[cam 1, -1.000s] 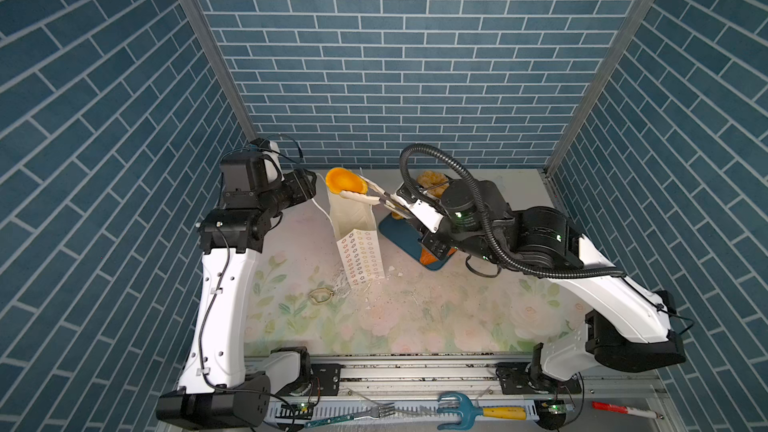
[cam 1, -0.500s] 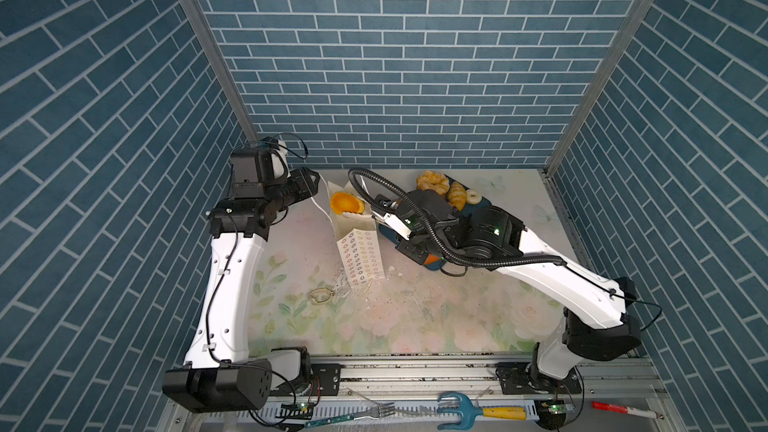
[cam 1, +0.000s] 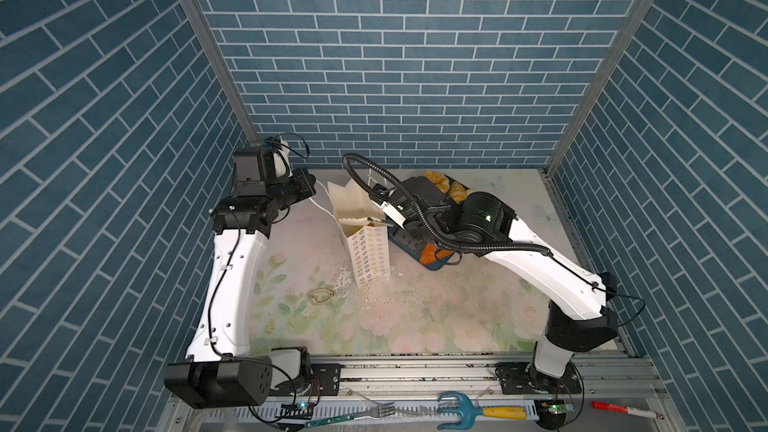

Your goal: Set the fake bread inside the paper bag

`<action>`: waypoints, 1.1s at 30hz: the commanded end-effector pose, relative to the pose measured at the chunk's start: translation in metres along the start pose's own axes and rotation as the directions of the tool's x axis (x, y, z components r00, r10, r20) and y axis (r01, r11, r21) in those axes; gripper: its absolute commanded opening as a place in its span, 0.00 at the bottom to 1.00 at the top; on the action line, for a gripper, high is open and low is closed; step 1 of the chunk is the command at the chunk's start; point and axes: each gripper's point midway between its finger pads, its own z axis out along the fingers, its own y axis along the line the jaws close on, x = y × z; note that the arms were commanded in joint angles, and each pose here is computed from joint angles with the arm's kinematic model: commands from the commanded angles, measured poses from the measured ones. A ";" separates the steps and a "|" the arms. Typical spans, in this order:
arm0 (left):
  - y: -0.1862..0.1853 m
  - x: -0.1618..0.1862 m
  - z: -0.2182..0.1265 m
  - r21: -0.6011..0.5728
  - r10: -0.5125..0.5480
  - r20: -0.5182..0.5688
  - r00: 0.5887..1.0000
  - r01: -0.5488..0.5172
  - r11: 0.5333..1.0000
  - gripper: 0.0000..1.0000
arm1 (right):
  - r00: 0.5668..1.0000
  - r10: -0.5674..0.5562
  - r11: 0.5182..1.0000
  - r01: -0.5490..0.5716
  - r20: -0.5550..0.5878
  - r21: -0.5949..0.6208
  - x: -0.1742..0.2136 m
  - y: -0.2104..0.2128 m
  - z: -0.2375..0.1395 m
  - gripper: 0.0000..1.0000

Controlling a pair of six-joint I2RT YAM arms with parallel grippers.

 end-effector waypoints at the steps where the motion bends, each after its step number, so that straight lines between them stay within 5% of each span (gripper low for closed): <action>1: 0.004 -0.001 0.003 -0.016 0.002 0.010 1.000 -0.001 1.000 0.07 | 0.995 0.033 0.999 -0.035 0.093 0.024 -0.020 -0.016 -0.021 0.51; 7: 0.005 0.000 0.003 -0.017 -0.011 0.015 1.000 0.011 1.000 0.02 | 0.953 0.146 0.989 -0.148 0.267 -0.016 -0.046 -0.040 -0.060 0.48; 15: 0.004 0.000 -0.001 -0.025 0.000 0.012 1.000 0.001 1.000 0.01 | 0.872 0.360 0.929 -0.369 0.332 -0.039 -0.037 -0.090 -0.076 0.45; 26: 0.003 0.001 -0.008 -0.029 0.003 0.019 1.000 -0.002 1.000 0.00 | 0.705 0.709 0.704 -0.709 0.018 0.034 0.055 -0.135 0.023 0.44; 33: 0.002 -0.002 -0.015 -0.033 0.006 0.033 0.999 -0.005 0.999 0.00 | 0.637 0.759 0.642 -0.767 -0.133 -0.010 0.083 -0.120 0.097 0.43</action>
